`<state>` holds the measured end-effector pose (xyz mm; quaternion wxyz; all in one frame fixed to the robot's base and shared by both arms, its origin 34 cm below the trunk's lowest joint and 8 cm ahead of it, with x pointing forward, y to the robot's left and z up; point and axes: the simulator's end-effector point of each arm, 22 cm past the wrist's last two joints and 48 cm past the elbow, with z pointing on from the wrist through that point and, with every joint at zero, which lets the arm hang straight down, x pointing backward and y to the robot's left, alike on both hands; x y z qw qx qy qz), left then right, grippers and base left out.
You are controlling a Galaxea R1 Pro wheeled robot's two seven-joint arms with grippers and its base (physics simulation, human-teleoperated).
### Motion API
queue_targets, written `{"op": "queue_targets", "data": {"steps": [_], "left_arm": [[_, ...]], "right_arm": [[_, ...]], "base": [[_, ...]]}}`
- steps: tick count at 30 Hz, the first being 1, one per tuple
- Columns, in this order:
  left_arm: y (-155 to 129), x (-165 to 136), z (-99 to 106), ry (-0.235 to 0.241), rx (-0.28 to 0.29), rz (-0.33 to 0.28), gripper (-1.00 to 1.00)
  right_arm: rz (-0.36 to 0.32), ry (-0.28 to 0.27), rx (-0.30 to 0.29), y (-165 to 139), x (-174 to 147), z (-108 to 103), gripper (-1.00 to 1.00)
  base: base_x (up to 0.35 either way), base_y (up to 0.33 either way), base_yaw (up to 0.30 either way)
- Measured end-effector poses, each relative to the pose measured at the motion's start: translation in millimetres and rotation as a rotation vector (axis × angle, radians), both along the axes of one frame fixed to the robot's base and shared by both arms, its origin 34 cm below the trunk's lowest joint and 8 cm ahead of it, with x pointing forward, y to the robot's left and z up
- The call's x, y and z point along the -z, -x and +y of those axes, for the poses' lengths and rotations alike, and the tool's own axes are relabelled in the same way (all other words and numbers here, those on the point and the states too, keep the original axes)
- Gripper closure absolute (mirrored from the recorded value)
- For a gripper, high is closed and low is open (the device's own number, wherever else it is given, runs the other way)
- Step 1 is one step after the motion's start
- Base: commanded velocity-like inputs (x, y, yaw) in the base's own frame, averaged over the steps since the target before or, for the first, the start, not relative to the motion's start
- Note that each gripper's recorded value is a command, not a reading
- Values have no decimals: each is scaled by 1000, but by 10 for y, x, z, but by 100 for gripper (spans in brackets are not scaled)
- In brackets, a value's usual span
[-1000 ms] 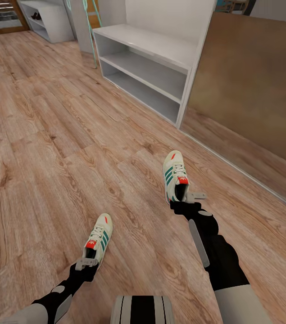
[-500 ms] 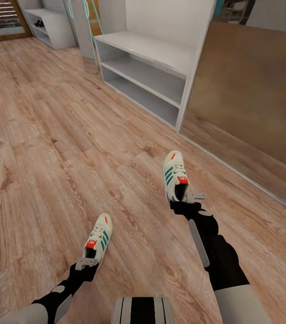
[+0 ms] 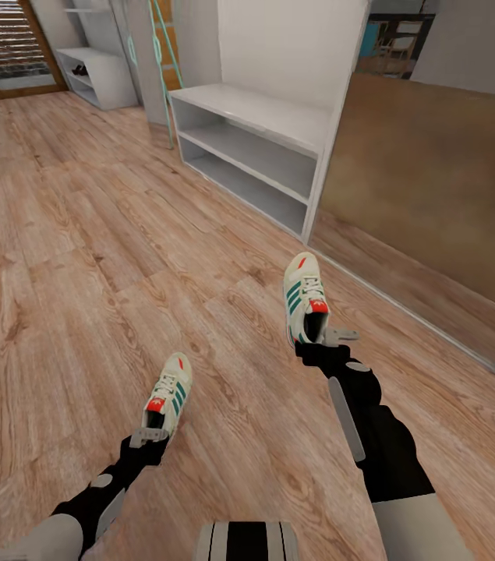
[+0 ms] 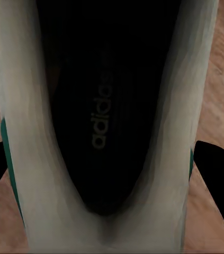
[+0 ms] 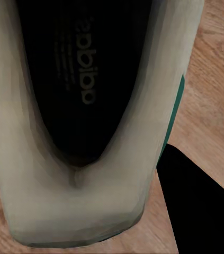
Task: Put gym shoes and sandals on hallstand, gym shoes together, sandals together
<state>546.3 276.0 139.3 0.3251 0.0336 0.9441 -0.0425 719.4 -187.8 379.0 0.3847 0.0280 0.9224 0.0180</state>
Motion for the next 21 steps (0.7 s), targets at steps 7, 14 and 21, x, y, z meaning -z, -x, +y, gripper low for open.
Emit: {"op": "queue_targets", "data": {"steps": [7,14,21], "left_arm": [[-979,-701,15,-8,-9,-49,100],[-1664,-1666,-184,63,-43,-150,100],[-1711,-1921,-289,95,-50,-154,100]], "right_arm": [[-39,2,-30,-36,-235,127,100],[-68,7,-49,-54,-433,202,100],[-107,16,-53,-78,-685,212,100]], "base": [[0,0,0],[0,0,0],[0,0,0]]}}
